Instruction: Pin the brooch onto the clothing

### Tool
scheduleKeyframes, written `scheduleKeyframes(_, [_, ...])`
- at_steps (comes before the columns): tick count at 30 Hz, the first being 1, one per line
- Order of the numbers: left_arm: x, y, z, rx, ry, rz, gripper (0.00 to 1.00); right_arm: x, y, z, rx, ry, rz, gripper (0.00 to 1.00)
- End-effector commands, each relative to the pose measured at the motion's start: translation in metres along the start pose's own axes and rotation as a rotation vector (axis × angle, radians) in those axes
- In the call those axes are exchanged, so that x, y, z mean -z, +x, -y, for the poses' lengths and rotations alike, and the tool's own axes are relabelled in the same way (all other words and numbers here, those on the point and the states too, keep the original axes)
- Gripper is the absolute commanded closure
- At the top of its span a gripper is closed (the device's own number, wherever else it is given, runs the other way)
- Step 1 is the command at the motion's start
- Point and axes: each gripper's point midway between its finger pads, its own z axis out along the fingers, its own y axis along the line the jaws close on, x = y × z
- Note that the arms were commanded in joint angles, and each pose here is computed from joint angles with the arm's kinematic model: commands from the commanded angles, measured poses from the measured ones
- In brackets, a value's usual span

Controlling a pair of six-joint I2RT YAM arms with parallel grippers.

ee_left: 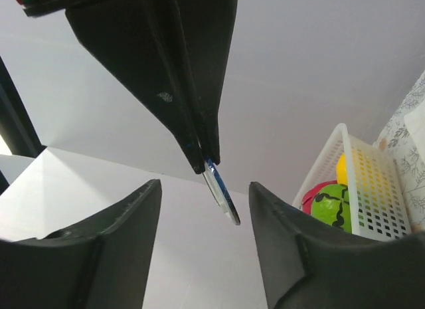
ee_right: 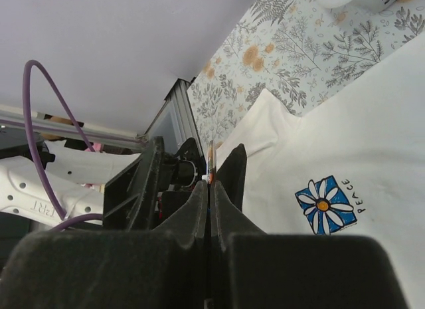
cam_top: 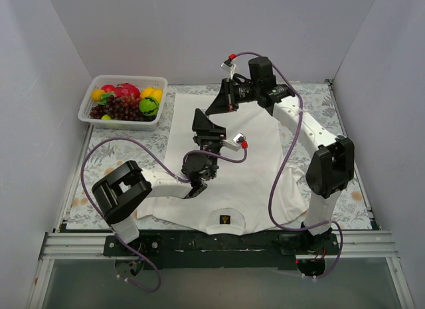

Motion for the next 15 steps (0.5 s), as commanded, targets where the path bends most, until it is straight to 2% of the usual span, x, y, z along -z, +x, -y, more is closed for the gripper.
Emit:
scheduleKeyframes(1, [0.018,0.044,-0.084,0.432,-0.363,-0.119,0.41,0.018,-0.016,-0.015,0.093,-0.006,0.073,0.99])
scheduleKeyframes(7, [0.017,0.049,-0.085,0.457,-0.357,-0.161,0.23,0.031,-0.028,-0.004,0.094,0.030,0.138,0.99])
scheduleKeyframes(13, [0.004,0.040,-0.063,0.490,-0.181,-0.182,0.11,0.047,-0.040,0.014,0.084,0.071,0.228,0.99])
scheduleKeyframes(14, [0.001,0.033,-0.051,0.449,-0.106,-0.178,0.09,0.050,-0.042,0.016,0.083,0.080,0.238,0.99])
scheduleKeyframes(15, [0.000,0.032,-0.053,0.543,-0.088,-0.173,0.08,0.052,-0.043,0.018,0.082,0.089,0.247,0.99])
